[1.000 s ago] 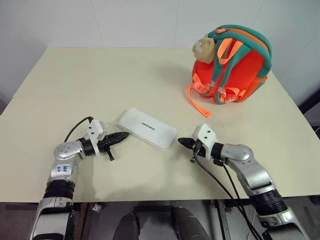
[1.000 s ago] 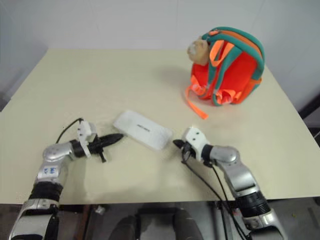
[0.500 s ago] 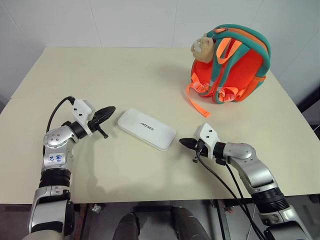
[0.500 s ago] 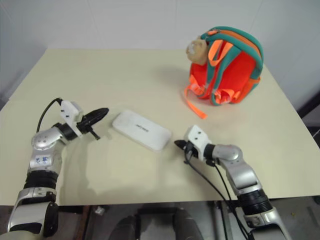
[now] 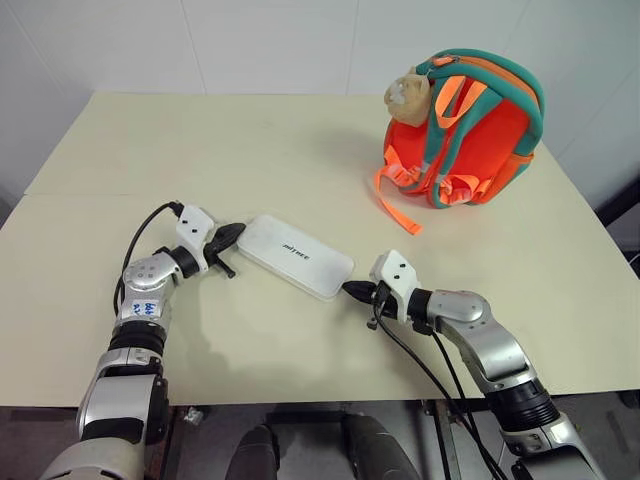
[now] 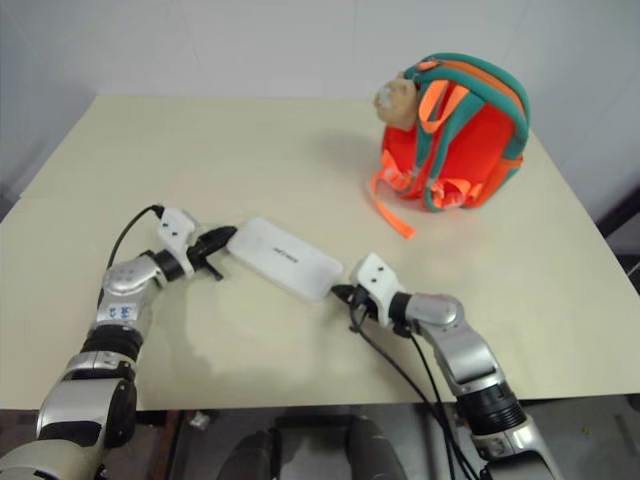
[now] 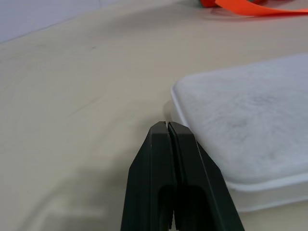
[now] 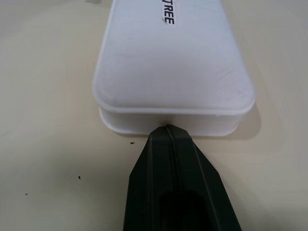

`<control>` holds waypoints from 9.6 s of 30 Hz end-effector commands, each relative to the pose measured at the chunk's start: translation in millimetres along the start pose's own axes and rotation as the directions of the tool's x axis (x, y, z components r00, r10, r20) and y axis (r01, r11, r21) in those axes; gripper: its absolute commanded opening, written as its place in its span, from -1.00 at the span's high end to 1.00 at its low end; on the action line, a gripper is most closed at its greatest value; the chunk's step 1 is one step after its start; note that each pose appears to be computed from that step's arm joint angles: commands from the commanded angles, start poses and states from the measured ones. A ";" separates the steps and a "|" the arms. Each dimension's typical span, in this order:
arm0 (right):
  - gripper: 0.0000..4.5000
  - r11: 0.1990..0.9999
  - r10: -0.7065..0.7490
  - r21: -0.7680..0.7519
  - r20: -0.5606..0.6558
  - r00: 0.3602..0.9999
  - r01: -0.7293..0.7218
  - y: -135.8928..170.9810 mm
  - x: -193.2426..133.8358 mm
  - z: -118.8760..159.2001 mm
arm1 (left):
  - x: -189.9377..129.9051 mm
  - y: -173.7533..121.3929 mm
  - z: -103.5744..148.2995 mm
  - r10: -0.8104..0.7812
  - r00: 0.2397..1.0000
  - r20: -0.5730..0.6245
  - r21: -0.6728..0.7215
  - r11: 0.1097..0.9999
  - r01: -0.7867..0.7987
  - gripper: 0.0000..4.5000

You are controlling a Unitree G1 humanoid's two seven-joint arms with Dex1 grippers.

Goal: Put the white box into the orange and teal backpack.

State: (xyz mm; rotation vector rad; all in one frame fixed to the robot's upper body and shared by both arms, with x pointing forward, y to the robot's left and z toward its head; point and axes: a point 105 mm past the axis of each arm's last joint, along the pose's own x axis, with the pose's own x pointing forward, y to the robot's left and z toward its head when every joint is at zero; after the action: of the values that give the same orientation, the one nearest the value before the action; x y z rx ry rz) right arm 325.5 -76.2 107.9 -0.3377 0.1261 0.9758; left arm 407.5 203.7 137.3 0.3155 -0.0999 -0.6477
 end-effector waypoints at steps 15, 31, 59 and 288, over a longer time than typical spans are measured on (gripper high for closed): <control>1.00 0.997 -0.019 -0.073 -0.046 0.999 0.015 -43.9 -60.7 -1.5 | -39.0 -59.9 9.7 -0.309 0.946 0.095 -0.113 0.941 0.319 0.97; 1.00 0.997 0.011 -0.076 -0.062 0.998 -0.015 -54.7 -74.6 -10.3 | -35.9 -99.1 6.7 -0.386 0.915 0.114 -0.188 0.896 0.401 0.97; -0.92 0.940 0.119 0.340 -0.226 0.967 -0.036 -67.8 -109.3 22.3 | -44.6 -50.8 28.7 -0.479 0.877 -0.033 -0.587 0.720 0.371 -0.84; 0.99 0.616 0.591 0.472 0.253 0.766 -0.631 -1.2 -127.7 102.2 | -28.5 -22.6 128.0 -0.741 0.666 0.088 0.083 0.671 0.737 0.41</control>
State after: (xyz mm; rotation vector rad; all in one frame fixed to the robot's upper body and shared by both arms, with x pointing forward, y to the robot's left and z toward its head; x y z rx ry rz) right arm 257.7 -144.3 229.1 0.3265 0.4855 1.5441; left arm 354.6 175.0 244.3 0.2778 -0.1097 -1.3995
